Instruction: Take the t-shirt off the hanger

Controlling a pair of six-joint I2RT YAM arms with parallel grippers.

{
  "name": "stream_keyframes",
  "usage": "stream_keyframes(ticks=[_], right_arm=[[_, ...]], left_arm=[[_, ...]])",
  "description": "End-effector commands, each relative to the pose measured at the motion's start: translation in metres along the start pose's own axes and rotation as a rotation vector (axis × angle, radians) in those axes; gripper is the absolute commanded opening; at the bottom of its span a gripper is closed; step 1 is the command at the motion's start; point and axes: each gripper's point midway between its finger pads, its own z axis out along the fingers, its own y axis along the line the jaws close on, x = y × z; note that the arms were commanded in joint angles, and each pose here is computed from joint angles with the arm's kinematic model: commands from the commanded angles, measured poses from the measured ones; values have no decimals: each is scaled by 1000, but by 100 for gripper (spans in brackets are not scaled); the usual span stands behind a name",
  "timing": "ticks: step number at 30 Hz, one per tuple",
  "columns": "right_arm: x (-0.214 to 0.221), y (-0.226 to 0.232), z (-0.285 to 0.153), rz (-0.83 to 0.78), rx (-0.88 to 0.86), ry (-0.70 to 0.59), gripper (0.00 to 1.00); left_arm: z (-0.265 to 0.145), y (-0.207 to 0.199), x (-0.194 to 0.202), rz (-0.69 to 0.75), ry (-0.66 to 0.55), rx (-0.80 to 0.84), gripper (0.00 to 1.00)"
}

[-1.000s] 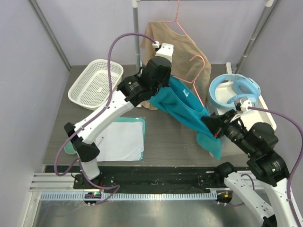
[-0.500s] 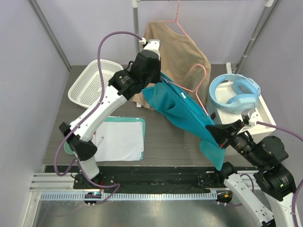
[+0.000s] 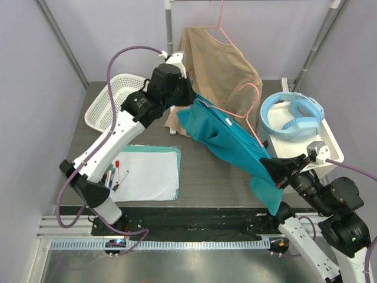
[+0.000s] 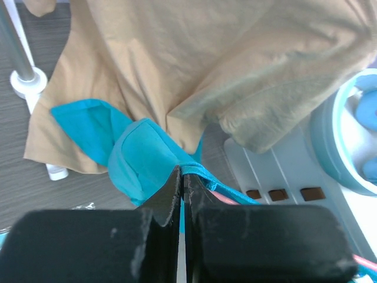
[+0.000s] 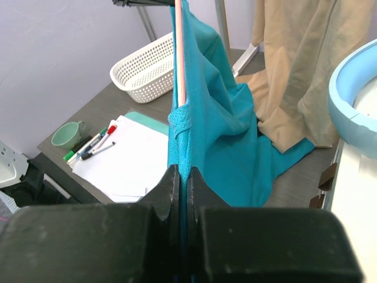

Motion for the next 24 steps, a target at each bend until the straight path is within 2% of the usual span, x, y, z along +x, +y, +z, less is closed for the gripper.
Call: stream_keyframes(ticks=[1, 9, 13, 17, 19, 20, 24], right_arm=[[-63, 3, -26, -23, 36, -280, 1], [-59, -10, -23, -21, 95, -278, 1], [-65, -4, -24, -10, 63, -313, 1], [-64, 16, -22, -43, -41, -273, 1], [-65, 16, -27, -54, -39, -286, 1], [-67, 16, -29, -58, -35, -292, 1], [-70, 19, -34, -75, -45, -289, 1]], left_arm=[[-9, 59, -38, -53, -137, -182, 0], [-21, 75, -50, -114, -195, -228, 0], [-13, 71, -43, -109, -161, -208, 0], [-4, 89, -50, -40, -173, -317, 0], [9, 99, -44, -5, -127, -348, 0], [6, 99, -56, 4, -144, -349, 0], [10, 113, -59, 27, -127, -365, 0]])
